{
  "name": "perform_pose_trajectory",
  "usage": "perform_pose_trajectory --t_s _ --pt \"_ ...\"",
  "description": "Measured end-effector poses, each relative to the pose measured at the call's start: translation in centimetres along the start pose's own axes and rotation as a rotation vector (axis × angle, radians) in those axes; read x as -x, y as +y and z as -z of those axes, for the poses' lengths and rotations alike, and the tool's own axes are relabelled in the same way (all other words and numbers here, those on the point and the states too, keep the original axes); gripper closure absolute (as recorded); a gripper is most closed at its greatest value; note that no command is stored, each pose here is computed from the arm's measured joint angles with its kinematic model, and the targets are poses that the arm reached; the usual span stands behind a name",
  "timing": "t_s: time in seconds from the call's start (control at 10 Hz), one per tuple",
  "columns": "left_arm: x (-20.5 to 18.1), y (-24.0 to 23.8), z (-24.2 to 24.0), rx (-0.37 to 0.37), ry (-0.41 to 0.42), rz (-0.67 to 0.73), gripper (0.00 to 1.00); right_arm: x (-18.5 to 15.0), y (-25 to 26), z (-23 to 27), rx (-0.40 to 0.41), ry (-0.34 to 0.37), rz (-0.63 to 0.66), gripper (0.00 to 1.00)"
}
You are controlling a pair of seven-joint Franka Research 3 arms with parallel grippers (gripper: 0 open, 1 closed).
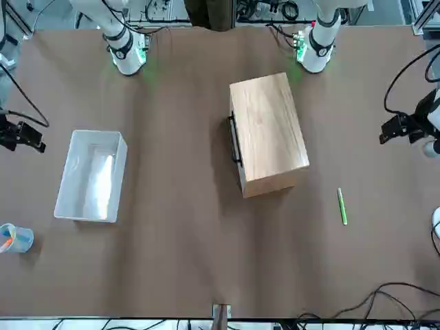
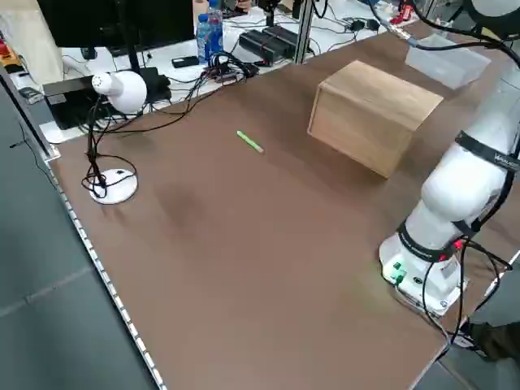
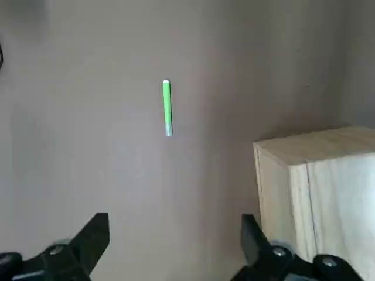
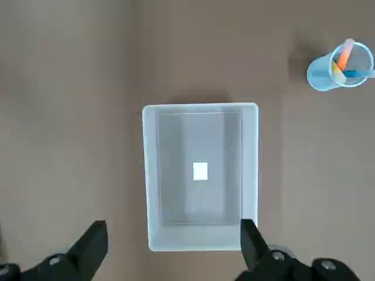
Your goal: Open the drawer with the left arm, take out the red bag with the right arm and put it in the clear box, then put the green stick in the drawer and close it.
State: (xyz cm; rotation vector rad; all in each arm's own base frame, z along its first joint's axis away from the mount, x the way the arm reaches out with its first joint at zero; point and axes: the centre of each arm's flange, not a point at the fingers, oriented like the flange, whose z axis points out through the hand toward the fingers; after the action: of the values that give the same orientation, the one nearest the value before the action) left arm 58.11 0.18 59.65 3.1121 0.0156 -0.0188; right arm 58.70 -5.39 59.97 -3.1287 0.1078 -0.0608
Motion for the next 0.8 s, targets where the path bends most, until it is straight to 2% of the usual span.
perform_pose_trajectory --t_s 0.5,0.8 --pt "0.0 0.4 0.0 0.0 -0.001 -0.009 0.0 0.0 0.0 0.0 0.0 0.0 0.0 0.0" --pt "0.2 5.3 -0.3 0.008 -0.004 -0.013 0.0 0.0 -0.1 -0.1 0.0 0.0 0.001 0.0"
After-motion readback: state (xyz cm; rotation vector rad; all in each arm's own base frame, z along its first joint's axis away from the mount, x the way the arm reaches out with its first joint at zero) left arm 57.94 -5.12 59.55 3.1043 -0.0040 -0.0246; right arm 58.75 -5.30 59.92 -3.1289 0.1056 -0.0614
